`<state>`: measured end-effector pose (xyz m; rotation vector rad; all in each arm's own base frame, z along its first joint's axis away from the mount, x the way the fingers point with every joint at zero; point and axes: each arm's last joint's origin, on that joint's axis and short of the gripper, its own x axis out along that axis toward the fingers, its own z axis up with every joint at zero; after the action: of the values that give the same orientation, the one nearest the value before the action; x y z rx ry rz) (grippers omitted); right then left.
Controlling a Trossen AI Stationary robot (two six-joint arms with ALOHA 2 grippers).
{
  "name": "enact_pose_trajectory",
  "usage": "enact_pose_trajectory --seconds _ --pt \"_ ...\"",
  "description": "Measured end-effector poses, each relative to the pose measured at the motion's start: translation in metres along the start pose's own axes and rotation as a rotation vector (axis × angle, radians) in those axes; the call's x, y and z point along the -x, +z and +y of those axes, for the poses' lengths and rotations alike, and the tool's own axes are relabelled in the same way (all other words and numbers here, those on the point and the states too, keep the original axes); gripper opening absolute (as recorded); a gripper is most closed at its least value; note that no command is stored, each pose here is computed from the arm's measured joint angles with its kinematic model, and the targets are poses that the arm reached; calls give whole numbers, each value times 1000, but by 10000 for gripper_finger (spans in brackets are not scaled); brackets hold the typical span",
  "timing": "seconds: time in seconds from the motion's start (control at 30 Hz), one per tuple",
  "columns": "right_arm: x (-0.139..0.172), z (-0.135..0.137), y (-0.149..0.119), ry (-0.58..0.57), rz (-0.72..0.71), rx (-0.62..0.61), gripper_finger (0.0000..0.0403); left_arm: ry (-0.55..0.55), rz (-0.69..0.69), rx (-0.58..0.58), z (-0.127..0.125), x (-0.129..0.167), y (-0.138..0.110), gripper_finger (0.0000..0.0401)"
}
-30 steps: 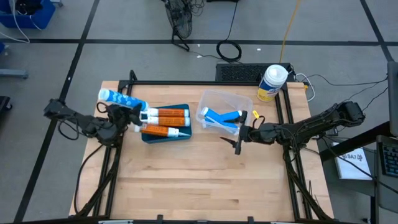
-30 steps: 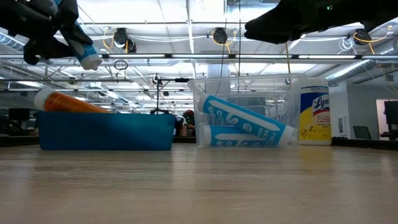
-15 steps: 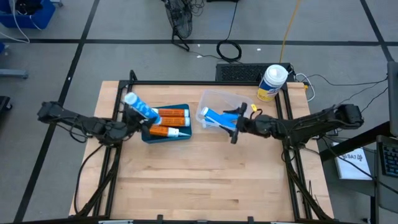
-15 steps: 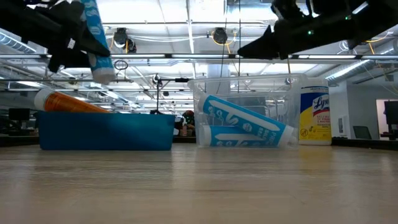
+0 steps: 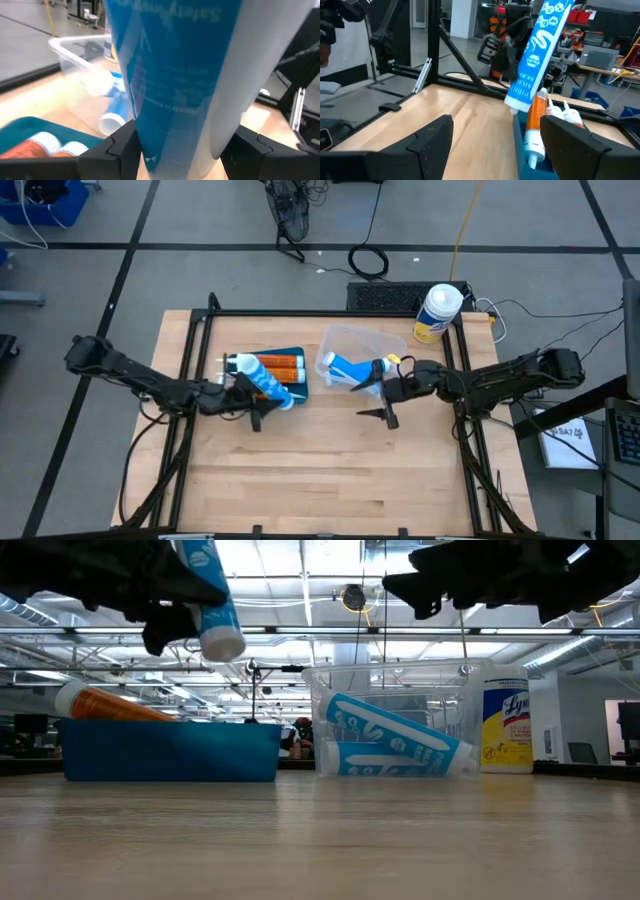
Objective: Pick & place silicon tubes, Sealant and Lysol wipes
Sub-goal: Put the blue sealant into the transparent bin
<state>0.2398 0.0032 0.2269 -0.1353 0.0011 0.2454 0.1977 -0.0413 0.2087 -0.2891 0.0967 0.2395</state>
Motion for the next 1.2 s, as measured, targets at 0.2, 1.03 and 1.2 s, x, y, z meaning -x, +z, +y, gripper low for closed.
enact_pose_trajectory --seconds 0.2,1.03,1.2 --pt "-11 0 -11 7 -4 6 294 -25 88 -37 -13 -28 -9 217" --pt "-71 -5 -22 18 -154 16 343 11 373 -291 -76 -126 16 217" --pt "-76 -5 -18 23 -162 18 336 28 385 -287 -74 -127 16 217"
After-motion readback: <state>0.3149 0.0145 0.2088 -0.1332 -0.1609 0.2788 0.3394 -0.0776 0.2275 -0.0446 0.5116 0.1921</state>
